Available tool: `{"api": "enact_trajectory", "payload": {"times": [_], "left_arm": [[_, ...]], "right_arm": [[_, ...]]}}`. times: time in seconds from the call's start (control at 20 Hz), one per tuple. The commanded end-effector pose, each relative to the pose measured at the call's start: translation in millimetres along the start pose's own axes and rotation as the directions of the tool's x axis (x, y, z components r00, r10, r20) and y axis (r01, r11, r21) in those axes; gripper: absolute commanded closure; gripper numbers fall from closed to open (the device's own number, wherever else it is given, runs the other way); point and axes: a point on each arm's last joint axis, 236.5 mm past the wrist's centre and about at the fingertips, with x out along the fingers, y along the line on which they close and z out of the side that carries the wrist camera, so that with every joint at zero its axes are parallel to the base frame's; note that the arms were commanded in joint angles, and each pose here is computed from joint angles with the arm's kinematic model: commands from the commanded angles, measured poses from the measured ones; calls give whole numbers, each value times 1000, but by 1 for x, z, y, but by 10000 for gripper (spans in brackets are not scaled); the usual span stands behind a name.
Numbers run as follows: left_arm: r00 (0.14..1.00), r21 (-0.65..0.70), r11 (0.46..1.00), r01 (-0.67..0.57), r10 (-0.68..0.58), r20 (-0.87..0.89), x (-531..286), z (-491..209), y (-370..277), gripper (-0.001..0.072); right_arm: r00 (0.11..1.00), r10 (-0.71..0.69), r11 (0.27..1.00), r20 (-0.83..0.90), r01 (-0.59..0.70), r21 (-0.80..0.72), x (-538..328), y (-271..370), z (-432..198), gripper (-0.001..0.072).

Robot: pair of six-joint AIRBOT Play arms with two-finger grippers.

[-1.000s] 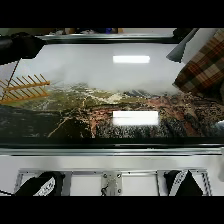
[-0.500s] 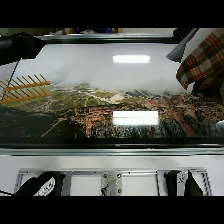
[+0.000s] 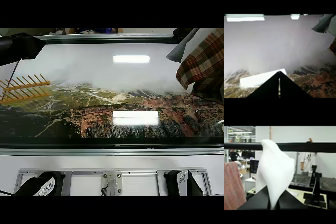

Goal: Fold the clothes and pants, and hang the long-sleeved shirts on hangers.

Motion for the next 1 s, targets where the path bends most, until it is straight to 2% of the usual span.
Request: {"api": "enact_trajectory", "payload": {"times": [0.0, 0.1, 0.45, 0.95], "left_arm": [[1000, -1, 1000, 4, -4, -13, 0, -3, -1, 686], [999, -1, 1000, 9, -9, -37, 0, -9, -2, 685], [998, -2, 1000, 14, -14, -56, 0, -13, -3, 685], [998, -29, 999, 19, -21, -55, 0, -13, -5, 685]], "right_arm": [[1000, 0, 1000, -11, 0, -18, 11, 0, -11, 685], [1000, 0, 999, 11, 0, -40, 19, 0, -12, 685], [998, -2, 999, -71, -1, -42, 47, 0, -56, 685], [968, 0, 999, -253, -10, -39, 57, 0, -117, 683]]}}
